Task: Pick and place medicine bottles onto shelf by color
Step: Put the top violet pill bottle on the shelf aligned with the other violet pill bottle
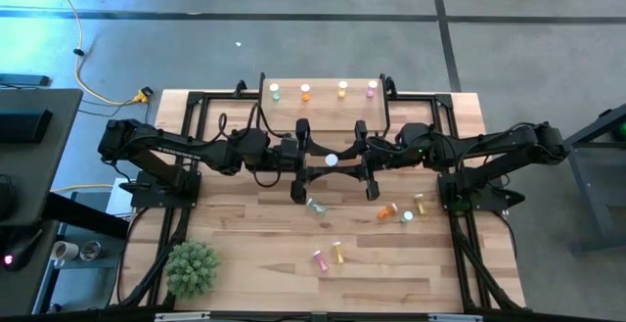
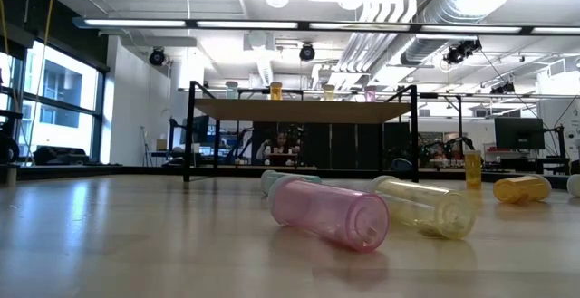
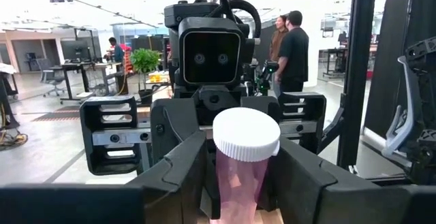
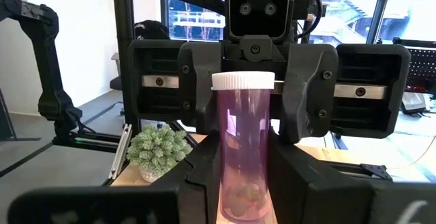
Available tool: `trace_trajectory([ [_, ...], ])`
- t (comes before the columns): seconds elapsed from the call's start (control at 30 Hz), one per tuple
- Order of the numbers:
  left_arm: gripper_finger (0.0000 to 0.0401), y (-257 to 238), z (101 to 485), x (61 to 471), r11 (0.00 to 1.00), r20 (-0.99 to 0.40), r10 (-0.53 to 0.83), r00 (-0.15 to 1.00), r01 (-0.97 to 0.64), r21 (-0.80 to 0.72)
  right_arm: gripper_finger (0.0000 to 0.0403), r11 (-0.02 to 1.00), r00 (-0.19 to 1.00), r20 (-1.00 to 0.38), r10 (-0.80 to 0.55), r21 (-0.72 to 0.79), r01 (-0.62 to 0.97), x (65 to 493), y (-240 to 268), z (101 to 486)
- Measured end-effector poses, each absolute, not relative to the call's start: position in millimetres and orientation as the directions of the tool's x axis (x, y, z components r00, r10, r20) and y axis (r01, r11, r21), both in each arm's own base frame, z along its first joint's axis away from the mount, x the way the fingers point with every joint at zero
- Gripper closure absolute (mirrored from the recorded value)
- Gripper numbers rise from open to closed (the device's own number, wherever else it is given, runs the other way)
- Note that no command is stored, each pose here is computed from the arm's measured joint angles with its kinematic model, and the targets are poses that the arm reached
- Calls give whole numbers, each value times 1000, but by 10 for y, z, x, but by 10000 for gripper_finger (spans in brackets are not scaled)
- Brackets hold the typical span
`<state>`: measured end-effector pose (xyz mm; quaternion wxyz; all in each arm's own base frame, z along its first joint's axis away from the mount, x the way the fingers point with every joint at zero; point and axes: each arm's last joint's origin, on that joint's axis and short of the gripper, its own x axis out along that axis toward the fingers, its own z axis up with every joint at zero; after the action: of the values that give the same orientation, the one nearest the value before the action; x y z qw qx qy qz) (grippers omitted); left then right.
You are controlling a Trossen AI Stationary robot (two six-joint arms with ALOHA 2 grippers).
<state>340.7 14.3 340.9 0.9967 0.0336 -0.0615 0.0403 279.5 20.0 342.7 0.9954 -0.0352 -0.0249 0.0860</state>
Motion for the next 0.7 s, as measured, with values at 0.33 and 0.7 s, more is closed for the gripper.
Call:
trace_trajectory([
  [0.33,270,143,3407,3407,993,123,76,989,-87,81,320,981,984,44,173,-92,-168,2795,200,3428],
  [0.7,271,145,3398,3410,993,117,80,990,-90,80,281,981,984,25,175,-90,-172,2796,201,3409],
])
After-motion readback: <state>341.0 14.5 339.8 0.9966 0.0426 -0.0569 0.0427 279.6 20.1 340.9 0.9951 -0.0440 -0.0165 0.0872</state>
